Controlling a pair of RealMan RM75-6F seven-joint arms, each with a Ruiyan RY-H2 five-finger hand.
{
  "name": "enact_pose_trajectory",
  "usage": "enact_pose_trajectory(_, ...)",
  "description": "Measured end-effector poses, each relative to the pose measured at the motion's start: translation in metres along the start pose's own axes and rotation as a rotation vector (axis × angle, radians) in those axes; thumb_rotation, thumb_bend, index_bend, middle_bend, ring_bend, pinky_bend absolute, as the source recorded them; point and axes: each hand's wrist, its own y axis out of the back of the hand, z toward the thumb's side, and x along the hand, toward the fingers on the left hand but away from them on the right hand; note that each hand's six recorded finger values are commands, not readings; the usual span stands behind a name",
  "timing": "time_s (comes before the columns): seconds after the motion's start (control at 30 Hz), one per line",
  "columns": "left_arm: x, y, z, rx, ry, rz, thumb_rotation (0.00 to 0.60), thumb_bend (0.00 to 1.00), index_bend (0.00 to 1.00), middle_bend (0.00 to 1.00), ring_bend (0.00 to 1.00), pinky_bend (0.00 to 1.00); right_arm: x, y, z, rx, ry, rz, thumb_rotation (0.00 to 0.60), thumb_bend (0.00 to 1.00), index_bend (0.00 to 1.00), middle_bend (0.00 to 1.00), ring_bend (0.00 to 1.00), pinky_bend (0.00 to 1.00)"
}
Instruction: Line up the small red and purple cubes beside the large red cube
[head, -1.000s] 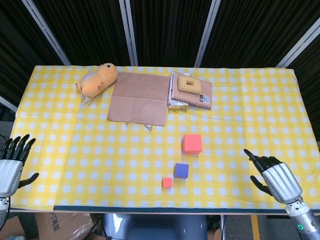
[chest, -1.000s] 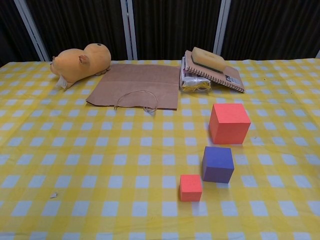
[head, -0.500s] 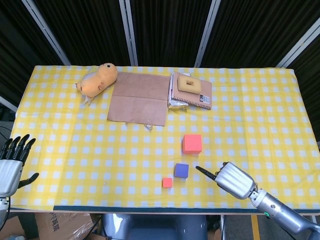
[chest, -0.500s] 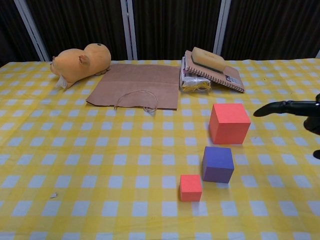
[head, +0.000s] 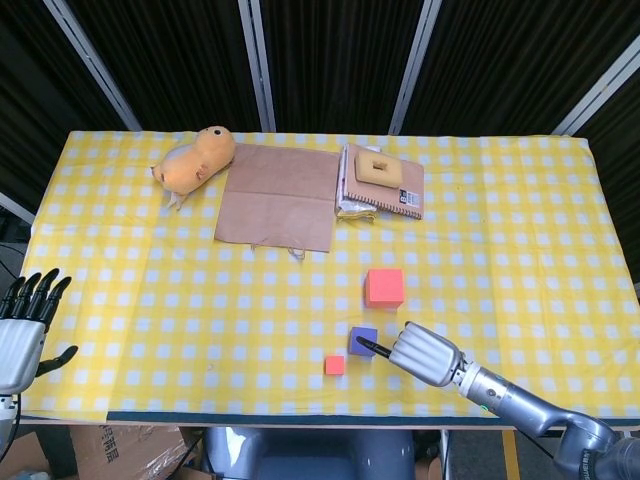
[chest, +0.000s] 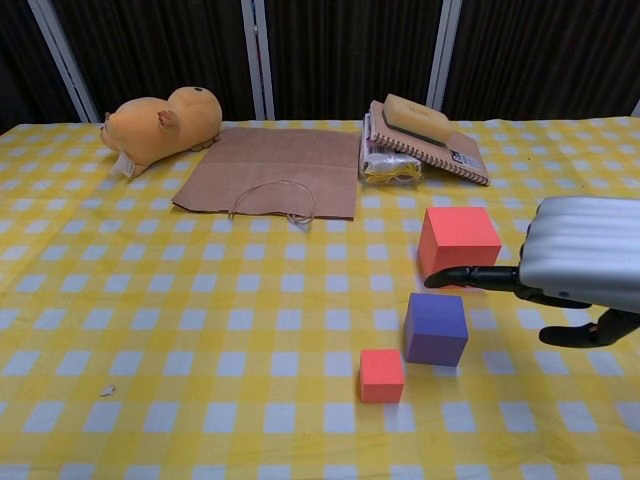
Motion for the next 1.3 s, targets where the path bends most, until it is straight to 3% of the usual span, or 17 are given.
enact_pose_trajectory(0.7, 0.000, 0.000, 0.000, 0.000, 0.000, 0.000, 0.600, 0.02, 0.00, 0.00, 0.00, 0.00, -0.036, -0.024, 0.008, -0.016, -0.007, 0.014, 0.600, 0.39, 0.03, 0.83, 0.89, 0.80)
enact_pose_trajectory(0.8, 0.000, 0.000, 0.000, 0.000, 0.000, 0.000, 0.600, 0.02, 0.00, 0.00, 0.00, 0.00, -0.038, -0.028, 0.008, -0.015, -0.008, 0.023, 0.600, 0.39, 0.14, 0.83, 0.89, 0.80)
enact_pose_trajectory(0.97, 0.000, 0.000, 0.000, 0.000, 0.000, 0.000, 0.600, 0.02, 0.00, 0.00, 0.00, 0.00, -0.041, -0.031, 0.011, -0.032, -0.009, 0.018, 0.600, 0.39, 0.41, 0.83, 0.89, 0.80)
enact_pose_trajectory(1.07, 0.000, 0.000, 0.000, 0.000, 0.000, 0.000, 0.600, 0.02, 0.00, 0.00, 0.00, 0.00, -0.041, -0.031, 0.013, -0.043, -0.007, 0.008, 0.600, 0.39, 0.47, 0.83, 0.89, 0.80)
enact_pose_trajectory(1.3, 0.000, 0.000, 0.000, 0.000, 0.000, 0.000, 0.600, 0.02, 0.00, 0.00, 0.00, 0.00, -0.044, -0.023, 0.014, -0.050, 0.002, -0.025, 0.600, 0.39, 0.48, 0.83, 0.89, 0.80)
